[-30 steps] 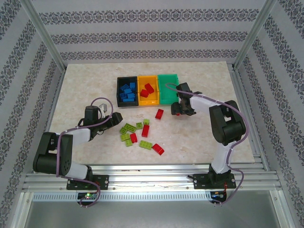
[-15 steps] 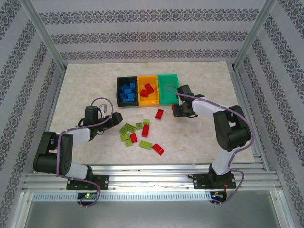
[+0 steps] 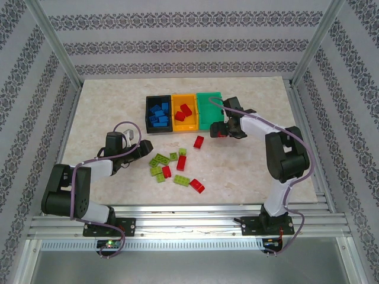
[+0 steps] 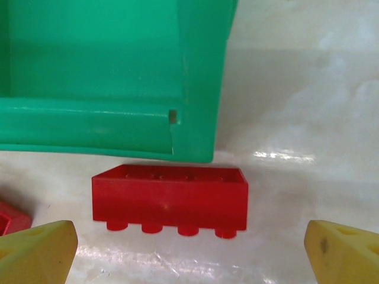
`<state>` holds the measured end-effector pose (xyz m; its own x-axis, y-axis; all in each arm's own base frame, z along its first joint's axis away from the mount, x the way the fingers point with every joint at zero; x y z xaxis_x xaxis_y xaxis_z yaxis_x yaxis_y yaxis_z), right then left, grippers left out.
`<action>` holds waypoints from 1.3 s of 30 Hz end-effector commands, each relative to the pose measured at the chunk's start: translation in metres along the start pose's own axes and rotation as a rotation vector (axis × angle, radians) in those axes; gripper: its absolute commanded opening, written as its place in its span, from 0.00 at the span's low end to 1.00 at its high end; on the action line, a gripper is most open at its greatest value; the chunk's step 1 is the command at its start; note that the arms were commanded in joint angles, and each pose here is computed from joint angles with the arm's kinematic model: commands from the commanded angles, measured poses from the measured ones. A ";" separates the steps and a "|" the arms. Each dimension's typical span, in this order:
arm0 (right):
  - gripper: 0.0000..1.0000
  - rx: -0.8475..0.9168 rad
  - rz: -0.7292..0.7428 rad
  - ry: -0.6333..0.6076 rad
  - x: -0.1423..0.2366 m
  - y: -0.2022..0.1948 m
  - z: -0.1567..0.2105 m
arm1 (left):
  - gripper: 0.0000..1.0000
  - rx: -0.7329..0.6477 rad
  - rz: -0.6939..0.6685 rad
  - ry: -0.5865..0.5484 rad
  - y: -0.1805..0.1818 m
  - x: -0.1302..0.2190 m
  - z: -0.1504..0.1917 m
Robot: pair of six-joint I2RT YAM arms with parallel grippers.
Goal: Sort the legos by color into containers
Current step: Pick up the lego from the center of the table, then place the lego in the container.
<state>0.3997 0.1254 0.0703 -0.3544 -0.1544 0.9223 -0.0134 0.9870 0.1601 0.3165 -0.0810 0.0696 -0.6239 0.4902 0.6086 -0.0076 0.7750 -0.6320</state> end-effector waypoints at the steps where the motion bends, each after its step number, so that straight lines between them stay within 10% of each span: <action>1: 0.98 0.032 0.002 0.035 -0.007 0.002 -0.001 | 0.86 -0.016 0.023 -0.054 -0.006 0.004 -0.018; 17: 0.61 0.056 -0.032 0.070 -0.013 0.012 0.007 | 0.85 -0.014 0.028 -0.052 -0.006 0.003 -0.017; 29: 0.62 0.133 -0.122 -0.034 0.052 0.072 0.022 | 0.86 -0.015 0.027 -0.054 -0.006 0.004 -0.018; 39: 0.65 0.177 -0.278 -0.161 0.069 0.148 -0.043 | 0.86 -0.015 0.028 -0.052 -0.006 0.004 -0.017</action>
<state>0.3945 0.2461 0.1677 -0.4411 -0.3909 0.8078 -0.2907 0.9139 0.2835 0.3164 -0.0810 0.0696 -0.6238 0.4905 0.6085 -0.0074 0.7748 -0.6322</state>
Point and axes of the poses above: each hand's point on the last joint's axis, 136 mm out from that joint toward the fingers, its own x axis back along the fingers, its own y axis along the line the jaws close on, z = x × y, the point moved 3 cm from there along x, back along the fingers, and after that the axes turned 4 degrees about -x, right-handed, at the moved point
